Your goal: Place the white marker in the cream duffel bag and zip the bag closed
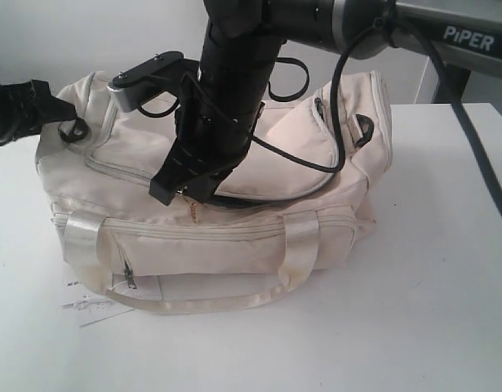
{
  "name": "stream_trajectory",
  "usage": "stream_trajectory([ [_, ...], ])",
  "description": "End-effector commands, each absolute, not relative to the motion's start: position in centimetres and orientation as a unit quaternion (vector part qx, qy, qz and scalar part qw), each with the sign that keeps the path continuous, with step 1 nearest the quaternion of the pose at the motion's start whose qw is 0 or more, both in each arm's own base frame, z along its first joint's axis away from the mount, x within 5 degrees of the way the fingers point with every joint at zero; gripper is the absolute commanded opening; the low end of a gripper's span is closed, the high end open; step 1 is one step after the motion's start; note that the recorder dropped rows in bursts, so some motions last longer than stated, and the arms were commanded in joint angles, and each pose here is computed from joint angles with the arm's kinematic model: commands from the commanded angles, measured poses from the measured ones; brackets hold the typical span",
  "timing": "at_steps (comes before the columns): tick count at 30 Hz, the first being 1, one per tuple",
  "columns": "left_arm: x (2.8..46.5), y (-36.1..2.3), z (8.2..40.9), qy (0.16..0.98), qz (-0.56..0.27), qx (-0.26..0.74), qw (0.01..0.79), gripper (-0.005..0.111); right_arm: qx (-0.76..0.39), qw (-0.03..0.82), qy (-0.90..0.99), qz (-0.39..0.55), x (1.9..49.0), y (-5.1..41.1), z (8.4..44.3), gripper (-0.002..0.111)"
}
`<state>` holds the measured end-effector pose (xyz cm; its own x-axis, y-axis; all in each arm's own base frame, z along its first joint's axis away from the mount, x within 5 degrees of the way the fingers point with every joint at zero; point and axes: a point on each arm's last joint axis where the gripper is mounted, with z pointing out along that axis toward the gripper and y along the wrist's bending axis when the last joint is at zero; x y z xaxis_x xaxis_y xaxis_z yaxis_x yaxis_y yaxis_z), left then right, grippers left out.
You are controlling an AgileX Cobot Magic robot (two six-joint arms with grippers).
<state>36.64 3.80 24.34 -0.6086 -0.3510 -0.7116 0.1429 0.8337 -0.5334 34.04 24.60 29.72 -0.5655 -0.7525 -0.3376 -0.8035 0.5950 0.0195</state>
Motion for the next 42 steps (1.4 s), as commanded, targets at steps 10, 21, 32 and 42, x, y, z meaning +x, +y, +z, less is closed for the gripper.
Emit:
stream_trajectory([
  [10,30.4,0.1,27.8,0.681,-0.219,0.542,0.442,0.058,-0.437,0.147,0.882,0.097,33.9,24.2,30.1,0.0],
  [21,31.3,-4.1,25.9,0.632,-0.174,0.597,0.463,0.059,-0.437,0.147,0.882,0.097,33.9,24.2,30.1,0.0],
  [32,32.0,-5.4,24.7,0.637,-0.107,0.631,0.43,0.059,-0.438,0.147,0.882,0.097,33.9,24.2,30.1,0.0],
  [42,32.9,-5.2,23.1,0.658,-0.106,0.614,0.422,0.039,-0.437,0.147,0.882,0.098,33.9,24.2,30.1,0.0],
])
